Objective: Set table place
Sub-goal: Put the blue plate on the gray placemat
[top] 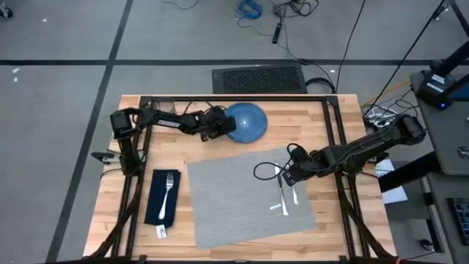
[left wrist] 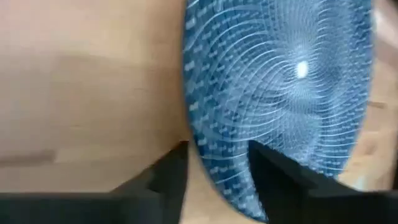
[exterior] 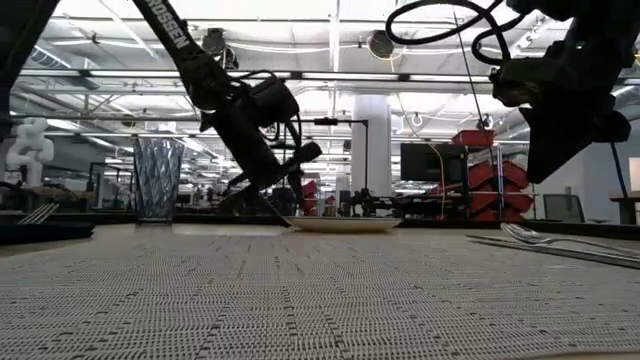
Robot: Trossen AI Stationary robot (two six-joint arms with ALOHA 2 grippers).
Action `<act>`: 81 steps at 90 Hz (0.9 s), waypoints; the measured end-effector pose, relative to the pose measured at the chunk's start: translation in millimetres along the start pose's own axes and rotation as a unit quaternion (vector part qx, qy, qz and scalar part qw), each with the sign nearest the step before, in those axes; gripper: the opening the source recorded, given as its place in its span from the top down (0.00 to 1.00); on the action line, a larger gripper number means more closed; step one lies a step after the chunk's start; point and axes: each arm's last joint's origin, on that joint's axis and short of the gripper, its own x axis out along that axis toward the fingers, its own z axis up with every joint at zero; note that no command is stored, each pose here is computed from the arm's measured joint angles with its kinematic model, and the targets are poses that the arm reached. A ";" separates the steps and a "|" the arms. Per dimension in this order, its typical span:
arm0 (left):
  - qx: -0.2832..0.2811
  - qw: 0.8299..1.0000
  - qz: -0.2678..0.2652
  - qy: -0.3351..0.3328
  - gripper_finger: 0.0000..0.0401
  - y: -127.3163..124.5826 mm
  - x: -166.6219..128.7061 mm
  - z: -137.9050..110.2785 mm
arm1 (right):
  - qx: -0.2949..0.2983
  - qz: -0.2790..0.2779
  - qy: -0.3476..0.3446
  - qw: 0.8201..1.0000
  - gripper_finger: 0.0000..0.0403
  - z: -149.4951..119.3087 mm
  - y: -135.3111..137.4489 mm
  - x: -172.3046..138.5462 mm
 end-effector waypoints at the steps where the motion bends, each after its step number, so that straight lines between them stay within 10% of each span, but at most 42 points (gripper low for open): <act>1: 0.000 1.000 -0.002 -0.001 0.78 -0.4 0.8 -1.0 | 0.000 0.000 0.000 1.000 1.00 0.0 0.0 0.0; 11: -0.005 1.000 -0.023 -0.010 0.96 -5.6 4.7 -8.5 | 0.000 -0.002 -0.004 1.000 1.00 0.3 -0.2 0.0; 81: 0.016 0.989 -0.147 0.027 1.00 -31.4 4.6 -36.5 | -0.009 -0.046 0.002 0.999 1.00 -1.2 -18.3 -11.7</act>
